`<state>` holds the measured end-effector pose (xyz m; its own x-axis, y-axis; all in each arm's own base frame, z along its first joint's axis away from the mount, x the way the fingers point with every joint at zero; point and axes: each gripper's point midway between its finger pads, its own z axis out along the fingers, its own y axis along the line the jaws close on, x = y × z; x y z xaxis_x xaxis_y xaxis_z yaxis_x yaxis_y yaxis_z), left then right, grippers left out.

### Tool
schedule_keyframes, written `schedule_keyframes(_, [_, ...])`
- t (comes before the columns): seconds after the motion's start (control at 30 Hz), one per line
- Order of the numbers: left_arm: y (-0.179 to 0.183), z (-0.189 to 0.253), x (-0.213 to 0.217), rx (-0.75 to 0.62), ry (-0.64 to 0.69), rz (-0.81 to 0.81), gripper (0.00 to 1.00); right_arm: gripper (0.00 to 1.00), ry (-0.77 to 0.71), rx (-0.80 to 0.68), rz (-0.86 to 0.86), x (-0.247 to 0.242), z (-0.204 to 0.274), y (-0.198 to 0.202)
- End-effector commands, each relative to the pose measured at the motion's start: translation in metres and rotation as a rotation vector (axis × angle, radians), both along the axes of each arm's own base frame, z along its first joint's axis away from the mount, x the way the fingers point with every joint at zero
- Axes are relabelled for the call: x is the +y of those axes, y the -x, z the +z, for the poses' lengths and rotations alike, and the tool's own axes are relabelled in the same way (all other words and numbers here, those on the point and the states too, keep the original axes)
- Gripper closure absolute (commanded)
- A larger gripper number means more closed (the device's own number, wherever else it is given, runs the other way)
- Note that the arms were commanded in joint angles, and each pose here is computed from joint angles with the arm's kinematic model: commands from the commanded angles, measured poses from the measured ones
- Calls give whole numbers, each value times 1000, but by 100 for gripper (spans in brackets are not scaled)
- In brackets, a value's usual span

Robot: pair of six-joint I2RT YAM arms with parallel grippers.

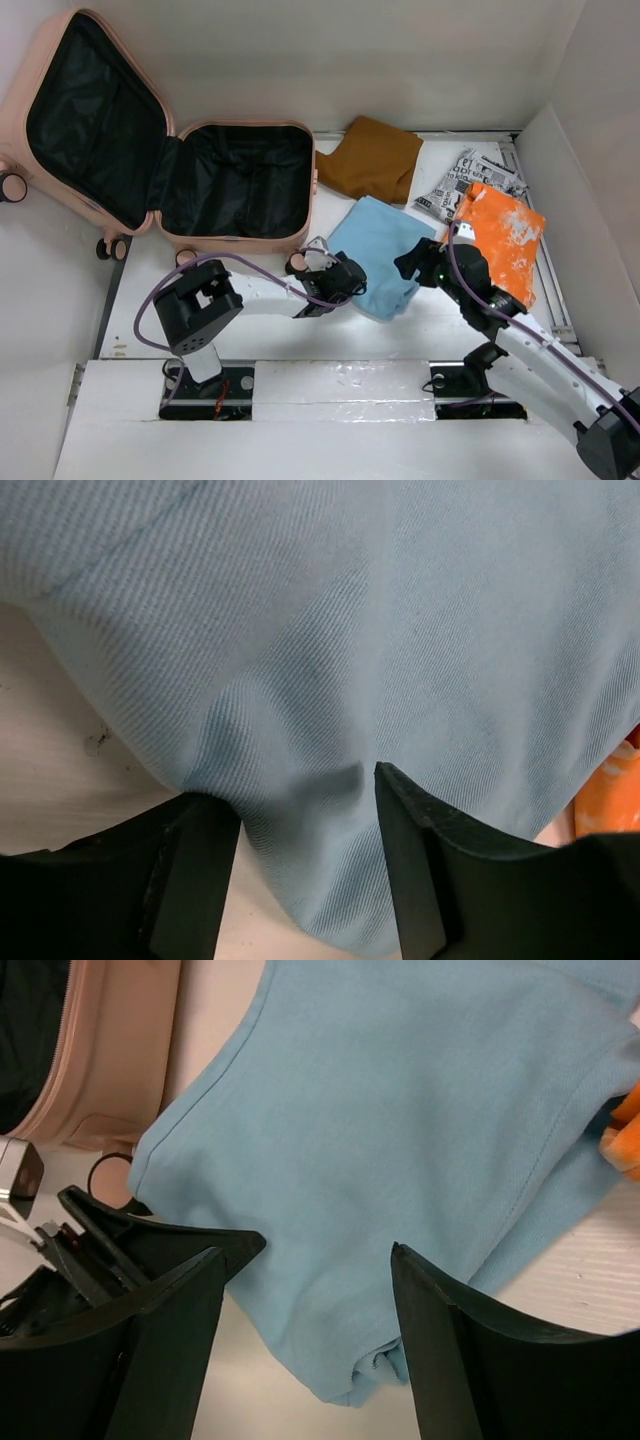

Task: Pack the luggage

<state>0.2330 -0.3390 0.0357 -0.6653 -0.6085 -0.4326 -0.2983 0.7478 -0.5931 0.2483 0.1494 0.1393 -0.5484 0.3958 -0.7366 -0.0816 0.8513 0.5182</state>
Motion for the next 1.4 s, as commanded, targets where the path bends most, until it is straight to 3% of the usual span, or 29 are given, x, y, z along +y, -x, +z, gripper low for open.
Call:
schedule_keyframes(0.0, [-8,-25,27,6,-114,75,49,27,-49,-108,36,14,36,-7])
schedule_keyframes(0.1, [-17,-20,29,-42,-138,71,60,27,-51,-109,56,20,36,-6])
schedule_keyframes(0.17, [-21,-26,38,-61,-170,57,79,29,-52,-109,68,23,36,-3])
schedule_keyframes(0.2, [-26,-26,43,-73,-173,70,100,29,-58,-116,83,27,41,-2])
schedule_keyframes(0.37, [-41,-16,62,-129,-251,87,100,29,-71,-130,135,40,45,8])
schedule_keyframes(0.5, [-42,9,53,-179,-235,13,100,30,-71,-167,137,43,59,8])
schedule_keyframes(0.7, [-35,97,43,-304,-199,-152,100,30,-86,-246,136,41,92,7])
schedule_keyframes(0.87, [-59,188,45,-475,-214,-310,100,30,-96,-304,131,41,118,2])
schedule_keyframes(1.07, [-146,251,71,-562,-272,-392,100,30,-84,-344,129,45,137,-6])
schedule_keyframes(1.17, [-192,239,90,-506,-371,-428,100,30,-75,-332,131,47,135,-10])
schedule_keyframes(1.2, [-206,269,91,-558,-362,-427,100,30,-75,-332,131,47,135,-10])
schedule_keyframes(1.37, [-256,303,149,-579,-370,-353,100,30,-64,-309,144,51,123,-11])
